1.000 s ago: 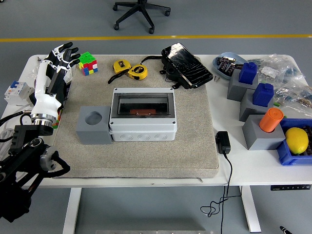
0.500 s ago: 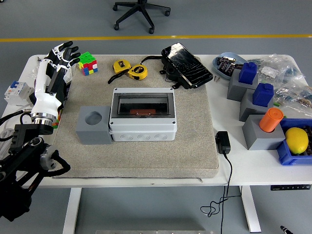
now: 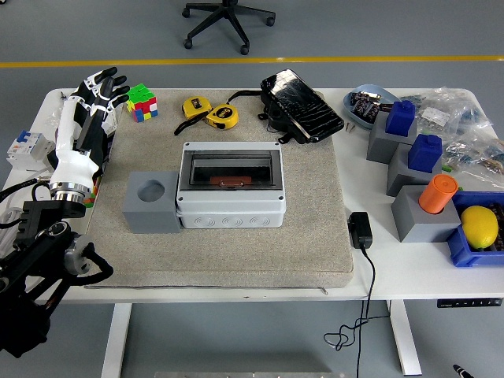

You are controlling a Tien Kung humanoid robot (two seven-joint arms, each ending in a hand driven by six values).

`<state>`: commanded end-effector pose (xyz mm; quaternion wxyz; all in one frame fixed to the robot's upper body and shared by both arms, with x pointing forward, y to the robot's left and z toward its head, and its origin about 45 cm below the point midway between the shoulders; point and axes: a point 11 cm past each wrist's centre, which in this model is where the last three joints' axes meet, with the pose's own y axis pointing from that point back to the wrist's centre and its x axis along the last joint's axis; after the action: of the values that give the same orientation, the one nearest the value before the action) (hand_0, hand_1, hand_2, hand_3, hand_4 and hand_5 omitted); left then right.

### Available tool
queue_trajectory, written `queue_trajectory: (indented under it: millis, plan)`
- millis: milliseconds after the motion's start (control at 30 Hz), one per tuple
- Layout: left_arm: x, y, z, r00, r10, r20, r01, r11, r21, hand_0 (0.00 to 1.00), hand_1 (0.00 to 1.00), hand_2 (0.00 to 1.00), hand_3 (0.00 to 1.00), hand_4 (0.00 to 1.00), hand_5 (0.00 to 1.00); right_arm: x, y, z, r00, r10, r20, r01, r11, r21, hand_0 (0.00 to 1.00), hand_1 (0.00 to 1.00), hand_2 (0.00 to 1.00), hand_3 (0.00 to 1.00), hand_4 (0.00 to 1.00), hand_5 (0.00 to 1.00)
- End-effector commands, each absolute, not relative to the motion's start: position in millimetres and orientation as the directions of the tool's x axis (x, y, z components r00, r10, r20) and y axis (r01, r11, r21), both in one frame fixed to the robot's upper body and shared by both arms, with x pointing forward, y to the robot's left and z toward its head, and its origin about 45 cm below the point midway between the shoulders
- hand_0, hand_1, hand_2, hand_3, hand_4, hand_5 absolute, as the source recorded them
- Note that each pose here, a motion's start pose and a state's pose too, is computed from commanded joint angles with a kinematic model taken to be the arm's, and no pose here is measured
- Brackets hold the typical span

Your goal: Fetch the battery,place it into the box,close the lid of the box

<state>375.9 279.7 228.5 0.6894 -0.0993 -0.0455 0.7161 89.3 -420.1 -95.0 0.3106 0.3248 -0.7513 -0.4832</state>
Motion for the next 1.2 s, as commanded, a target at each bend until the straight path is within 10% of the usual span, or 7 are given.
queue_trajectory:
  millis: [1200]
  plan:
    - [374.8,282.0,227.7,-0.039,0.995,-0.087,-0.978,-0.056,-0.202,0.704,0.707,0.716,0.724,0.998,0.697,86.3,-420.3,-95.6,-0.597,-0.787,0.156,-0.183,0.323,0.929,0.584,0.644,0.659,0.54,0.867,0.402]
